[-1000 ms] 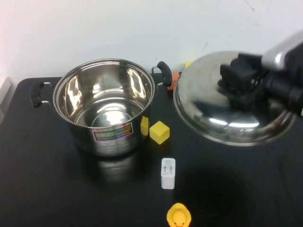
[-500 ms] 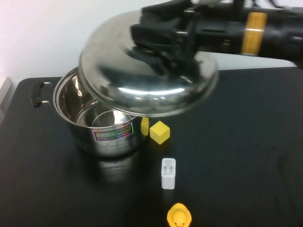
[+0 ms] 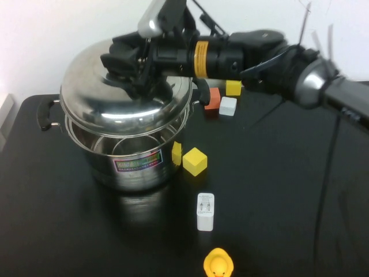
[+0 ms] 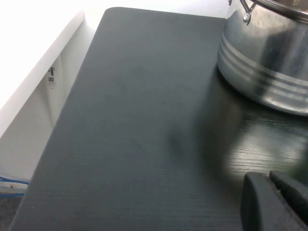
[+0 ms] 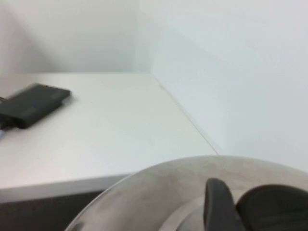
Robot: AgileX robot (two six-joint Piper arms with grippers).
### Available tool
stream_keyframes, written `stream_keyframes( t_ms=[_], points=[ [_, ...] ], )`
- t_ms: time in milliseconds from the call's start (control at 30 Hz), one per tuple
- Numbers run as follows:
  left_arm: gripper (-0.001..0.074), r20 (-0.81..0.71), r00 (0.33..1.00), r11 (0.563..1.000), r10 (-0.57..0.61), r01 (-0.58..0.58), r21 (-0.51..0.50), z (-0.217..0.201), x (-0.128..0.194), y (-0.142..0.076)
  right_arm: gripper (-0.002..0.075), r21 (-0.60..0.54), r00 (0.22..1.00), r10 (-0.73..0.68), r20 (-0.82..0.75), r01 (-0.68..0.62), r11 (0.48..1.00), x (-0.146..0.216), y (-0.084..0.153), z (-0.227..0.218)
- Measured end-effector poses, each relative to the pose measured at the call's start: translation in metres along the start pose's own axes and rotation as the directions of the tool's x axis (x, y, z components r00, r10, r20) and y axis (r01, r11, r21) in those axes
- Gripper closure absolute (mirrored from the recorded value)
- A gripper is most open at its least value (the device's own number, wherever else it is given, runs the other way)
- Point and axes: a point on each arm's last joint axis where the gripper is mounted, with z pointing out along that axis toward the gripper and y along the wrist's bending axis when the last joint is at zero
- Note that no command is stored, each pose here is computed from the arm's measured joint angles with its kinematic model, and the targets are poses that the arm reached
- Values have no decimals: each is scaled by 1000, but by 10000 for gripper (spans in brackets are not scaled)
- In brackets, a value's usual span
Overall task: Cover the pot
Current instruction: Place the pot lid on the pot
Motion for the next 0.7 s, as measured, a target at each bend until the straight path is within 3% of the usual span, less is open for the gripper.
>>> stream_keyframes(
  t_ms=[233, 700],
  points=[
    [737, 0, 1000, 1000, 0, 0, 0, 0, 0, 0, 385, 56, 997, 45, -59, -42, 998, 42, -12, 16],
    [737, 0, 1000, 1000, 0, 0, 0, 0, 0, 0, 385, 47, 995, 66, -70, -63, 997, 50, -7, 23]
  ],
)
